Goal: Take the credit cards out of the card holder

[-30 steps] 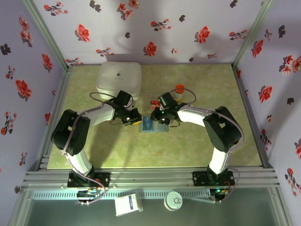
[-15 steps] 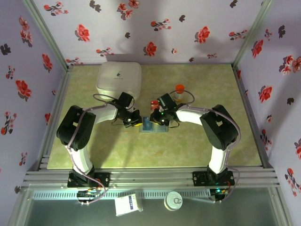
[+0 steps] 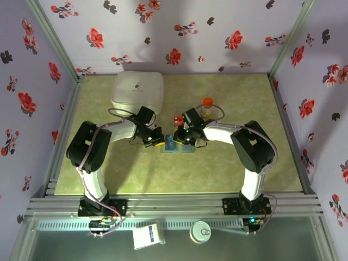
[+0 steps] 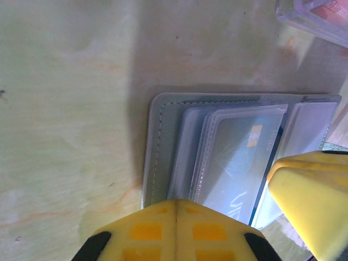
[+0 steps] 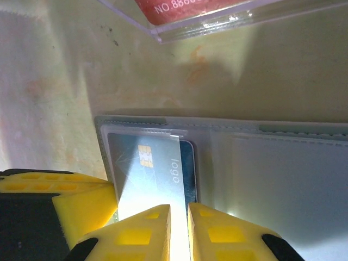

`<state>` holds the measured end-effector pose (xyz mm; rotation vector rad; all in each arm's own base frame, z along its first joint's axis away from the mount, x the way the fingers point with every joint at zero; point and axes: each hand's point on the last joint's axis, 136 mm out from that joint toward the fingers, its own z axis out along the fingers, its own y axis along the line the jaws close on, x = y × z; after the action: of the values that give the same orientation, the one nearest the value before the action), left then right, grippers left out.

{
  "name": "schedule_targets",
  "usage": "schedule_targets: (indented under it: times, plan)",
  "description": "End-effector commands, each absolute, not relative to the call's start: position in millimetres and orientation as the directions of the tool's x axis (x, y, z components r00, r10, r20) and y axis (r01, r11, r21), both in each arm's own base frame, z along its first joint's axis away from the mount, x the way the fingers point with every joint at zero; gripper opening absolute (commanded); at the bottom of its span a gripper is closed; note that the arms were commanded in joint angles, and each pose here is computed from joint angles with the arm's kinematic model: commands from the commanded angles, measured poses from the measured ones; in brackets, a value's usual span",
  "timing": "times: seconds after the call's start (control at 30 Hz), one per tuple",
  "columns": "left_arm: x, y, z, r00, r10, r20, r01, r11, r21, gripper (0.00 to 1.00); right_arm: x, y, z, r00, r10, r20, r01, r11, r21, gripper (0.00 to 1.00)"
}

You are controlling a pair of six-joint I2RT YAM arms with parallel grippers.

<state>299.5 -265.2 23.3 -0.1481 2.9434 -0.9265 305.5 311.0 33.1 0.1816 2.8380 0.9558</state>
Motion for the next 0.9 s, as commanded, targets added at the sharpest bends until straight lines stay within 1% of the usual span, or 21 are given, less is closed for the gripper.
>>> schedule_targets:
  times: [0.0, 0.2, 0.37, 0.63, 0.87]
  plan:
    - [298, -262, 16, -0.996, -0.095, -0.002, -0.078, 0.832, -0.549, 0.0, 307, 321, 33, -0.986, 0.142, -0.092, 0.054, 0.778, 0.626, 0.17]
    - [298, -262, 16, -0.995, -0.097, -0.001, -0.081, 0.832, -0.548, 0.0, 306, 319, 28, -0.986, 0.144, -0.086, 0.06, 0.784, 0.618, 0.2]
    - [298, -262, 16, -0.995, -0.097, -0.002, -0.08, 0.833, -0.547, 0.0, 304, 306, 27, -0.983, 0.149, -0.108, 0.063, 0.825, 0.561, 0.24]
    - [299, -262, 20, -0.995, -0.097, -0.01, -0.076, 0.833, -0.549, 0.0, 305, 300, 39, -0.979, 0.143, -0.142, 0.045, 0.841, 0.539, 0.25]
    - [305, -264, 40, -0.994, -0.096, -0.047, -0.053, 0.826, -0.561, 0.0, 305, 301, 47, -0.978, 0.144, -0.151, 0.036, 0.829, 0.558, 0.25]
